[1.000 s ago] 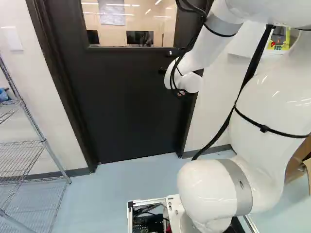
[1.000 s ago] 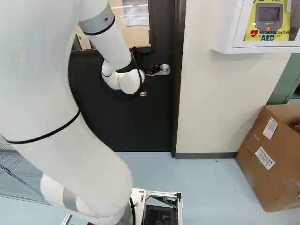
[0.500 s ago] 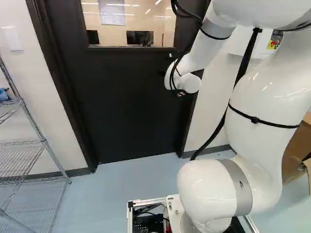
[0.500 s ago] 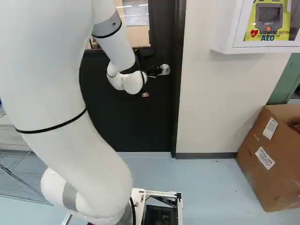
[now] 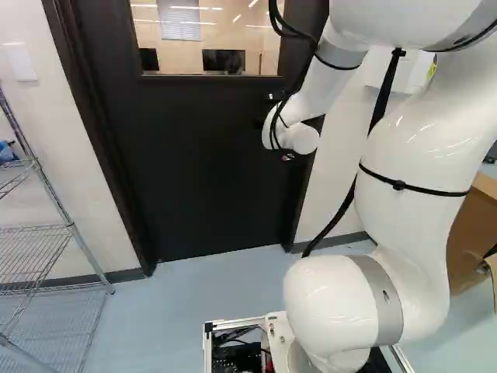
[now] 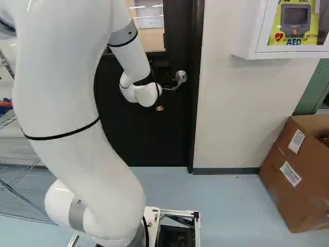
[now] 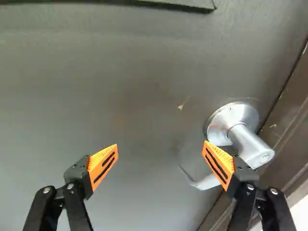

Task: Open the door and move inside

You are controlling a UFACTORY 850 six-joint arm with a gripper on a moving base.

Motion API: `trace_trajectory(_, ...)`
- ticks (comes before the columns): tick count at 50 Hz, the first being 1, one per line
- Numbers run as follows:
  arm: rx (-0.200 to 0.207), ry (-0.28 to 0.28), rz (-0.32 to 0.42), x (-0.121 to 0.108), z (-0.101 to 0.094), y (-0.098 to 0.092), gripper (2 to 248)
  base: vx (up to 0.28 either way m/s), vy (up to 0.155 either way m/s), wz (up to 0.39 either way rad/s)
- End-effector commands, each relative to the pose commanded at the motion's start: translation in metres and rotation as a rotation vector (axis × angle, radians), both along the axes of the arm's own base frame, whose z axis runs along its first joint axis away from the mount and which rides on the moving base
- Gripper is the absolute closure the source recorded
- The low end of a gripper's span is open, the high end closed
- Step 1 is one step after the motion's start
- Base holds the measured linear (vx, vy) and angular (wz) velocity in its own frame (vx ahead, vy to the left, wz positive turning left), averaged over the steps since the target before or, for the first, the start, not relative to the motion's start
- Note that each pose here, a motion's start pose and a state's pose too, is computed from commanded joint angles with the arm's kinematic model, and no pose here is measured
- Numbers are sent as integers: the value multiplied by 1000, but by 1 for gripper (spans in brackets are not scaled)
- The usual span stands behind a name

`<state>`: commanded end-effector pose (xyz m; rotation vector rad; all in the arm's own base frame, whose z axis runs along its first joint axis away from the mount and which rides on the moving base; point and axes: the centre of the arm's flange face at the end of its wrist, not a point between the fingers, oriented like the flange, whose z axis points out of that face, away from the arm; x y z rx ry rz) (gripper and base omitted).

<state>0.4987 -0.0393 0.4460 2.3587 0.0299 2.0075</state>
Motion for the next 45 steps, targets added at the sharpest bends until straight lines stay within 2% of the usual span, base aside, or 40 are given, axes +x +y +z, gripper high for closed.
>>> trace_trajectory(24,5,49,-11,10,-26,-6,3,0,0,0)
trace_trajectory(45,-6,86,13,33,-51,-9,3,0,0,0)
